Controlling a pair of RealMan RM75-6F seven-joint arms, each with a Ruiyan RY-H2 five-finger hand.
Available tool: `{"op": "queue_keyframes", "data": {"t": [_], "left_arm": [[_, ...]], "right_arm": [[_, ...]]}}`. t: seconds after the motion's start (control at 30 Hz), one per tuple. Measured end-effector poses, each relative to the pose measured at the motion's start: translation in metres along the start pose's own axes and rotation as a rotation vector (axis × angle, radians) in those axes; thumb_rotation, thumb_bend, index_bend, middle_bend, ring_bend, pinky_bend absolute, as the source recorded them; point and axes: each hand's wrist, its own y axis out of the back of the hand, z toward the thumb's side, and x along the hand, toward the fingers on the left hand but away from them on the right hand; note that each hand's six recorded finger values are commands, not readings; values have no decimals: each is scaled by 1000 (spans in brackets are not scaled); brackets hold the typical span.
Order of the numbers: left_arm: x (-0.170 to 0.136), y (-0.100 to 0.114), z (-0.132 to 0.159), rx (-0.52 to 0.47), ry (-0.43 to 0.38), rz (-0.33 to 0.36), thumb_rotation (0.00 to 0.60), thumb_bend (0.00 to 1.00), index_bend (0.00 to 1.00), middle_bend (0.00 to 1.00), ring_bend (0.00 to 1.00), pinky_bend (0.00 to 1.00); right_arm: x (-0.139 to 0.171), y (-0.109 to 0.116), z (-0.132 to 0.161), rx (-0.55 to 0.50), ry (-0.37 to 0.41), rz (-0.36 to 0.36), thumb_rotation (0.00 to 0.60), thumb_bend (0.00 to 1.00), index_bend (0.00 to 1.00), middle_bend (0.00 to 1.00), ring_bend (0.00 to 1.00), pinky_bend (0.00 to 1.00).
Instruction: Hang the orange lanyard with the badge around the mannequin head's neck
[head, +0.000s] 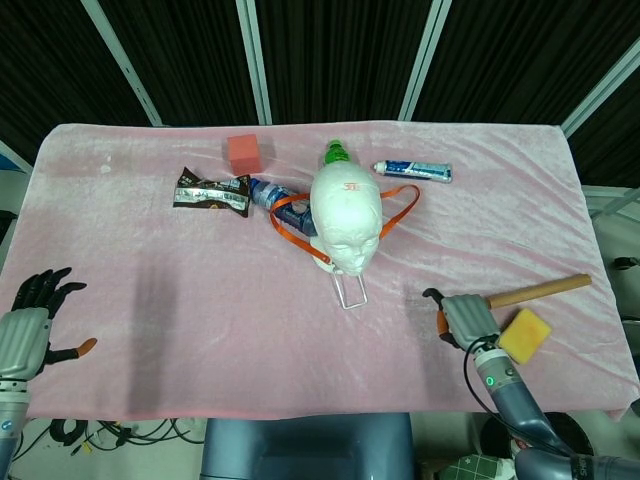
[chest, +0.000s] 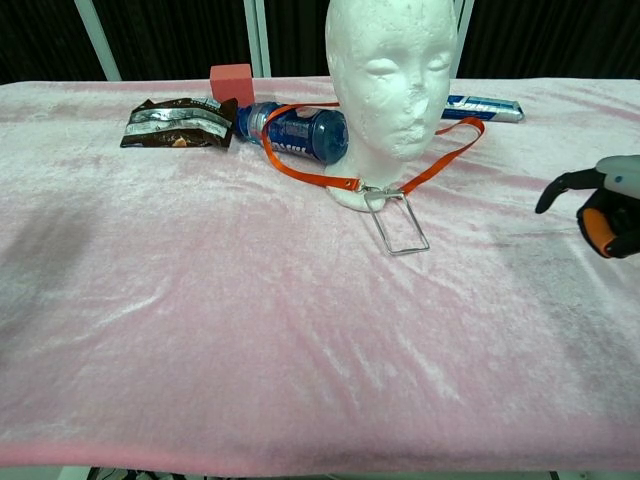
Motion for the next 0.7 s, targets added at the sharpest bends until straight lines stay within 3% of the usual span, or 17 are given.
{"op": "queue_keyframes", "data": {"t": [0.43,0.7], "left_arm": [[2,-5,-3,-6,17,21,600,82,240,90,0,0],[3,-2,-7,-8,42,34,600,82,240,89,0,0]], "right_arm": [[-26,-11,70,-9,120,40,600,829,211,687,728,668],[-36,-13,95,-30,126,55,600,831,211,690,729,668]]}}
